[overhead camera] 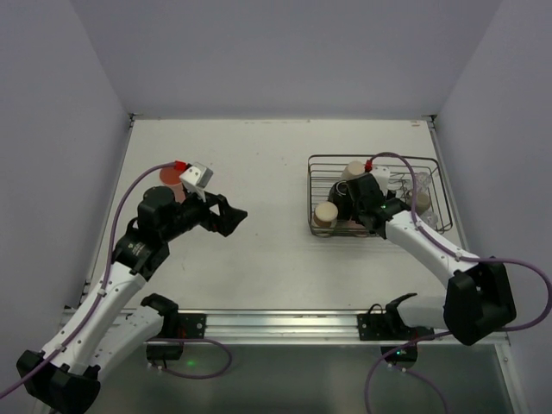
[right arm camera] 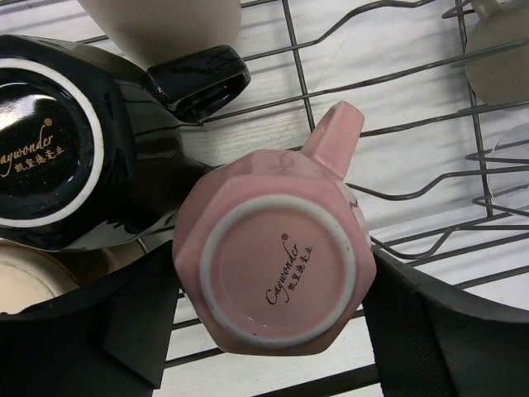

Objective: Unload the cups from the dish rack

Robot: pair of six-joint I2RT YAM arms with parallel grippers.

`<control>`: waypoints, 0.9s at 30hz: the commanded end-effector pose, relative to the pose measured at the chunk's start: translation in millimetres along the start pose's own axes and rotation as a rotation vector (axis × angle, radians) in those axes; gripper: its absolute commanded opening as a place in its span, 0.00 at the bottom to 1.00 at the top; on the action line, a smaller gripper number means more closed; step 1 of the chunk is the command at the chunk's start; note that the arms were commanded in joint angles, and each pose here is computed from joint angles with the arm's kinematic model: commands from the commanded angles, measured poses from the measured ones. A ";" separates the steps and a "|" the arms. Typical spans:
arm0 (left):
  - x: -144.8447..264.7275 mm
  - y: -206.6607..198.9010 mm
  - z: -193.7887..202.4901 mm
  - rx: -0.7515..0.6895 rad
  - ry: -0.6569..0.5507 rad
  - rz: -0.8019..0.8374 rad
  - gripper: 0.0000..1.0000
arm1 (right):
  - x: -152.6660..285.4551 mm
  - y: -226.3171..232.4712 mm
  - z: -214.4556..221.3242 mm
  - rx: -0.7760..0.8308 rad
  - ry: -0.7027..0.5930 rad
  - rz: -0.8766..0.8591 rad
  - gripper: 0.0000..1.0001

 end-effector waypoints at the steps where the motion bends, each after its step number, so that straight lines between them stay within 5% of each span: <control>1: -1.3 1.1 -4.7 -0.026 -0.032 0.005 1.00 | 7.6 8.2 -21.6 -0.054 -0.083 -0.020 0.73; 3: -1.6 1.2 -4.5 -0.025 -0.031 0.005 1.00 | 17.7 6.1 -30.5 -0.079 -0.135 -0.043 0.56; 6: -1.8 1.5 -4.9 -0.025 -0.031 0.002 1.00 | 39.3 2.1 -45.1 -0.116 -0.208 -0.098 0.47; 18: -8.1 -19.0 -22.1 0.099 -0.118 0.230 0.99 | 129.3 -18.0 -76.2 -0.222 -0.350 -0.418 0.33; 22: -12.8 -35.0 -15.9 0.221 -0.176 0.438 0.97 | 160.8 -13.9 -75.3 -0.210 -0.354 -0.599 0.33; 27: -17.6 -47.5 -23.2 0.309 -0.293 0.588 0.92 | 206.7 21.9 -68.1 -0.219 -0.269 -1.183 0.33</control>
Point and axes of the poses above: each gripper's point midway between its finger pads, its own x axis back along the fingers, its own y axis along the line the jaws close on, z = x × y, the point moved 9 cm from there along x, back along the fingers, and after that the axes turned 15 degrees about -x, right-handed, at the moved point
